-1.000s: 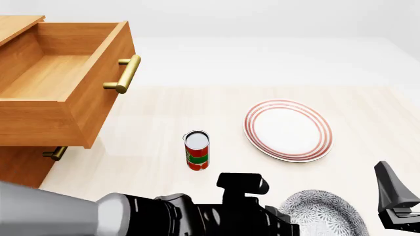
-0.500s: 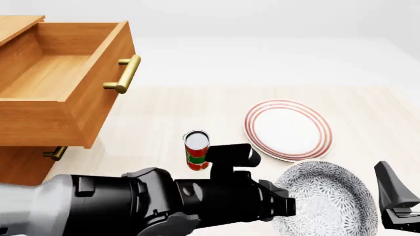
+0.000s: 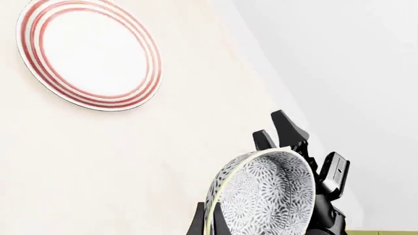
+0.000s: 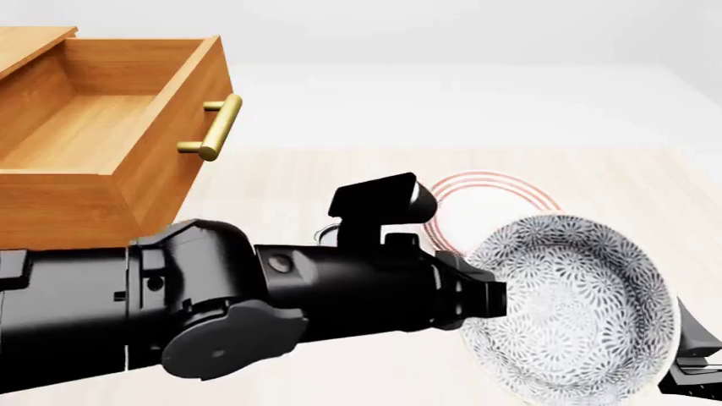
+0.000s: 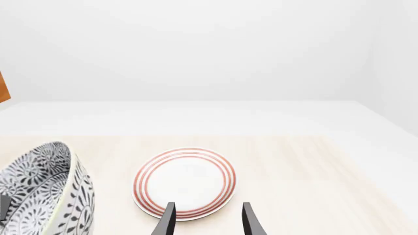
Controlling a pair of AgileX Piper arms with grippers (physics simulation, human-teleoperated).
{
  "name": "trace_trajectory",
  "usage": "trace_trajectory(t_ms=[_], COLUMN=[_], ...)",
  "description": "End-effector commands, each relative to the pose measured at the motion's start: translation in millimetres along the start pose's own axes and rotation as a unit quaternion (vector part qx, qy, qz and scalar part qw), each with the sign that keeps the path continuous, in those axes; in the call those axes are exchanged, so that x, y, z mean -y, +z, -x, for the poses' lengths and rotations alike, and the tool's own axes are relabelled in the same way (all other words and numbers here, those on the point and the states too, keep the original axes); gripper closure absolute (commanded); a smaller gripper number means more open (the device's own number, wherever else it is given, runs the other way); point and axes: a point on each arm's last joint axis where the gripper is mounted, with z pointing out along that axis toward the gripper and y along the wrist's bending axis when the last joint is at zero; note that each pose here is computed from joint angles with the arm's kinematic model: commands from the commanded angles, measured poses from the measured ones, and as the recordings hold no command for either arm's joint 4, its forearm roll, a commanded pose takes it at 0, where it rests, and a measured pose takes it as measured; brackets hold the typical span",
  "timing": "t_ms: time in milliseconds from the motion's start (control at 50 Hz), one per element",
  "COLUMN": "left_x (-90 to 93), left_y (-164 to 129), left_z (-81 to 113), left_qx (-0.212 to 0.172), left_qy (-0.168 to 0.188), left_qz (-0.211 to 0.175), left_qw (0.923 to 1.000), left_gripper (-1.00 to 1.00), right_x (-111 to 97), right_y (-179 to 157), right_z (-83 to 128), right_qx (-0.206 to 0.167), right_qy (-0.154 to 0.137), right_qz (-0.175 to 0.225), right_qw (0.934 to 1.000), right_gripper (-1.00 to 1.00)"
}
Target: Put the bowl in the top drawer of the cabinet.
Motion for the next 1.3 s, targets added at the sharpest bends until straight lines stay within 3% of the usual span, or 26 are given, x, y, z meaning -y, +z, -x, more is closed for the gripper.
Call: trace_trajectory(t_ms=[20,420,1060,1300], left_x=[9.5,18.3,51.1,56.7], left_y=[-19,-48,-134,-163], left_z=[19.6,44.4,98.1,106.1], left_qx=[0.016,0.043,0.107,0.126], left_qy=[0.005,0.013,0.033,0.04], left_qz=[-0.004,-0.005,-0.021,-0.025], left_qw=[0.9999,0.999,0.9935,0.9909], left_gripper=[1.0,1.0,1.0,1.0], right_x=[0,0,0,0], right_y=[0,0,0,0], right_z=[0,0,0,0], right_qx=[0.0,0.0,0.0,0.0], right_qy=[0.0,0.0,0.0,0.0], right_qz=[0.0,0.0,0.0,0.0], right_qw=[1.0,1.0,1.0,1.0], right_gripper=[-1.0,-1.0,-1.0,-1.0])
